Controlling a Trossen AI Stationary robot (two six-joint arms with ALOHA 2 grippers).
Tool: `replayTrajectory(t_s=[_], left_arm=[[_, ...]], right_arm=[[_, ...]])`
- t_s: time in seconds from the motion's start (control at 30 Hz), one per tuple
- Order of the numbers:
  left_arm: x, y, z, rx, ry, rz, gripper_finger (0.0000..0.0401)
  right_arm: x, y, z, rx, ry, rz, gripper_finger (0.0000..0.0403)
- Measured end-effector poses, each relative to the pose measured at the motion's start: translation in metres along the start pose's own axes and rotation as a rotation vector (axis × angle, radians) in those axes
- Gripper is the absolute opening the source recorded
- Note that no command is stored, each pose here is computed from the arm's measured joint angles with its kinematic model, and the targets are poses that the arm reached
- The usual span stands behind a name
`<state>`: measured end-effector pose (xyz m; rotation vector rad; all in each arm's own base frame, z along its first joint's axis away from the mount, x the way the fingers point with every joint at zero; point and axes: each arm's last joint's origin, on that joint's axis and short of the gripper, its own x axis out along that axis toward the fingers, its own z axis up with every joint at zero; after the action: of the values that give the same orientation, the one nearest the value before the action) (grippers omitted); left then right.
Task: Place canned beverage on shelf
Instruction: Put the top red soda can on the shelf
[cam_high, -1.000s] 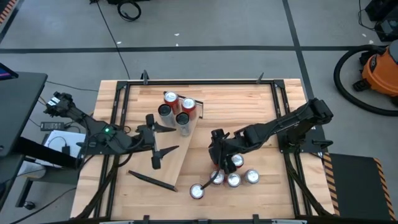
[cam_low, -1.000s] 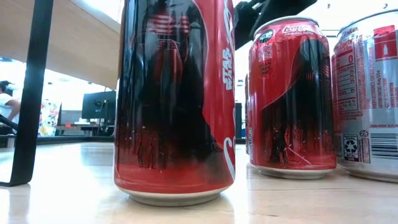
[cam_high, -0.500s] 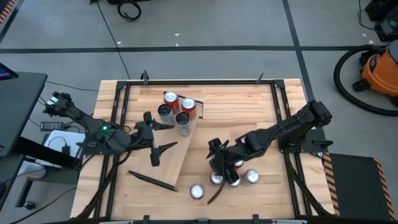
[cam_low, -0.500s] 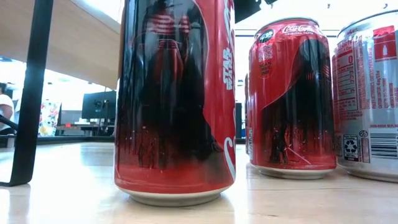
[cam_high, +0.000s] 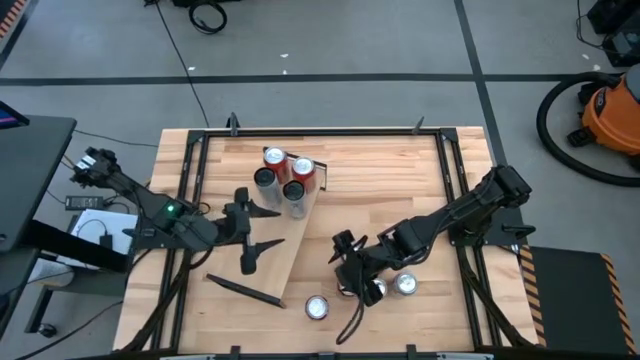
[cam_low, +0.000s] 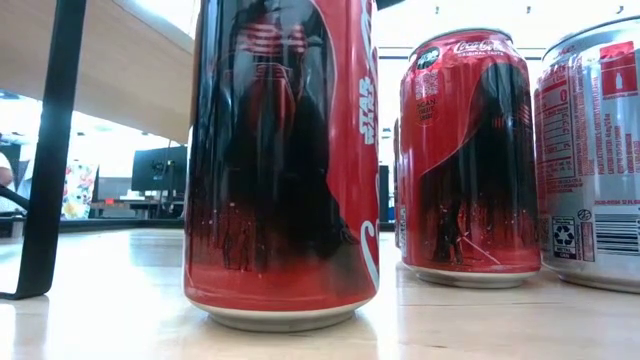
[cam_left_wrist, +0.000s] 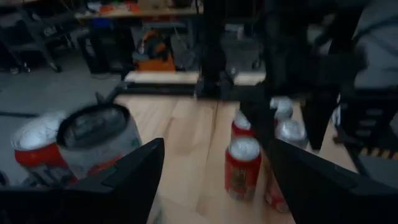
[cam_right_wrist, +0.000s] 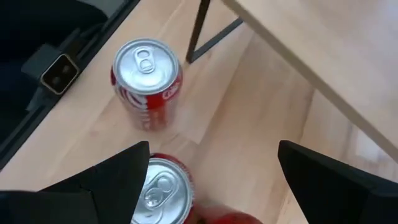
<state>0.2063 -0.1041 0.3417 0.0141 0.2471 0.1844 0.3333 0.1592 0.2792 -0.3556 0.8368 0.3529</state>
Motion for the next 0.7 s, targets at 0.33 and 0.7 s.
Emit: replayTrajectory(t_s=[0.33, 0.7], left_arm=[[0.016, -0.006, -0.011, 0.035, 0.059, 0.025, 0.0302], [0.034, -0.006, -0.014, 0.037, 0.056, 0.067, 0.0302]], right_arm=[[-0.003, 0.018, -0.004, -0.008, 0.056, -0.043, 0.0366], [-0.041, 0.018, -0.028, 0.186, 0.265, -0.117, 0.0366]])
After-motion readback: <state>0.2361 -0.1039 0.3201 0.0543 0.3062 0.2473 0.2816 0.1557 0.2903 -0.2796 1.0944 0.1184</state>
